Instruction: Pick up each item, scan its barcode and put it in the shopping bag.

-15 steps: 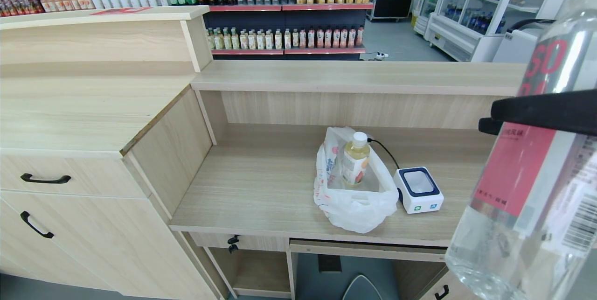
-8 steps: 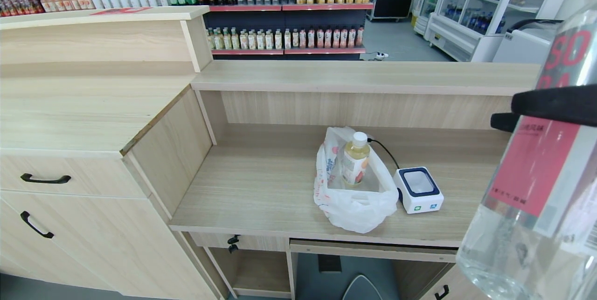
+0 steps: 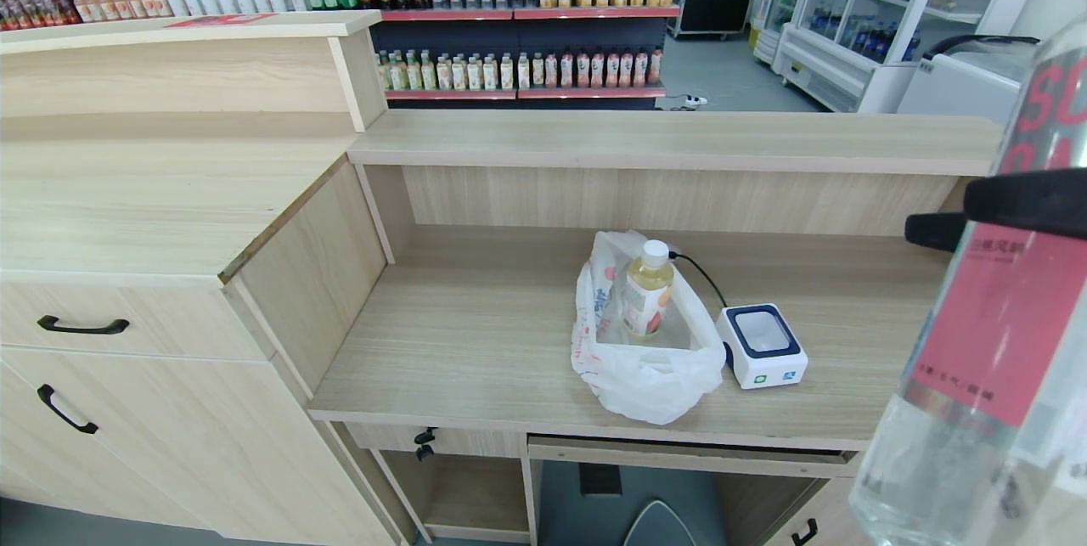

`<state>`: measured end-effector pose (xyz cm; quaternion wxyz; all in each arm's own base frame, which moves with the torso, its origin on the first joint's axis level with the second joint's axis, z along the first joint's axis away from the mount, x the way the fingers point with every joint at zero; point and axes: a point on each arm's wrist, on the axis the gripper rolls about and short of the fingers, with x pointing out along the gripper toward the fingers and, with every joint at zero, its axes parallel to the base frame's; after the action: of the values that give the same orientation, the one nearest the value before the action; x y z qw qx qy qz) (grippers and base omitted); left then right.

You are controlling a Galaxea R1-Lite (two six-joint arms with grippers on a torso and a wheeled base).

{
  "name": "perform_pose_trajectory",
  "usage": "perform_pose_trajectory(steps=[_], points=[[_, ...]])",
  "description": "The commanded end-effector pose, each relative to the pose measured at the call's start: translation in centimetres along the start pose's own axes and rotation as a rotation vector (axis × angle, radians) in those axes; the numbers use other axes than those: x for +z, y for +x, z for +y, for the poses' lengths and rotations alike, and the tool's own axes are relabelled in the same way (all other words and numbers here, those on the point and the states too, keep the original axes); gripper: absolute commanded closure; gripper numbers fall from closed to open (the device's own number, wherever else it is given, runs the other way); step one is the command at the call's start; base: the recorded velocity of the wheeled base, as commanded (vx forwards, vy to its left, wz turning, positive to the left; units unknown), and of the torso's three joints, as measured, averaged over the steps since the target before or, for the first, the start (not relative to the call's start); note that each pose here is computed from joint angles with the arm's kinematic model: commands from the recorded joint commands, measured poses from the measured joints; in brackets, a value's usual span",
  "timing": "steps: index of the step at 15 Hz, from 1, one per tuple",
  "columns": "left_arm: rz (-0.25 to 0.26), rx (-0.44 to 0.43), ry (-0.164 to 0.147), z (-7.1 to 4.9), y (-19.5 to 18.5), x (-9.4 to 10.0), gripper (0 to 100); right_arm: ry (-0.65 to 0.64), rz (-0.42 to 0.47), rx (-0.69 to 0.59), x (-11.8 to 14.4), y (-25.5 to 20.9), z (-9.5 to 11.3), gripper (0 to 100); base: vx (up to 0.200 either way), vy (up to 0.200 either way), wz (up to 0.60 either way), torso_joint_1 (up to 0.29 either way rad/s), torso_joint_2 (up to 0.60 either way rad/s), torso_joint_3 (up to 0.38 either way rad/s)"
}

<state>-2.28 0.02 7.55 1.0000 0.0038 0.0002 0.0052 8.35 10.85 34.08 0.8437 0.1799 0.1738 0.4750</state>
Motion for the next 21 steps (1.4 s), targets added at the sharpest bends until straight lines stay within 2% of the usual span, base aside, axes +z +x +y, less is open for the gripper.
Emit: perform_pose_trajectory(steps=[1, 11, 14, 16, 17, 20, 21], points=[[0.0, 0.0, 0.0, 0.0, 0.0, 0.0, 100, 0.0, 0.006, 0.002, -0.2, -0.1, 0.0, 100, 0.0, 0.0, 0.0, 0.0, 0.0, 0.0], [0.0, 0.0, 0.0, 0.0, 0.0, 0.0, 100, -0.001, 0.005, 0.001, -0.4, -0.4, -0.1, 100, 0.0, 0.0, 0.0, 0.0, 0.0, 0.0], [0.0, 0.0, 0.0, 0.0, 0.0, 0.0, 100, -0.017, -0.013, -0.091, -0.4, -0.1, -1.4, 100, 0.0, 0.0, 0.0, 0.0, 0.0, 0.0], [0.0, 0.0, 0.0, 0.0, 0.0, 0.0, 100, -0.092, -0.031, -0.251, -0.4, 0.0, -4.0, 100, 0.0, 0.0, 0.0, 0.0, 0.0, 0.0], [0.0, 0.0, 0.0, 0.0, 0.0, 0.0, 100, -0.159, -0.021, -0.426, -0.5, -0.2, -7.0, 100, 0.0, 0.0, 0.0, 0.0, 0.0, 0.0], [0.0, 0.0, 0.0, 0.0, 0.0, 0.0, 100, -0.248, -0.06, -0.675, -0.3, -0.4, -12.6, 100, 0.0, 0.0, 0.0, 0.0, 0.0, 0.0], [0.0, 0.0, 0.0, 0.0, 0.0, 0.0, 100, -0.311, -0.084, -0.833, 0.0, -0.3, -15.1, 100, 0.0, 0.0, 0.0, 0.0, 0.0, 0.0]])
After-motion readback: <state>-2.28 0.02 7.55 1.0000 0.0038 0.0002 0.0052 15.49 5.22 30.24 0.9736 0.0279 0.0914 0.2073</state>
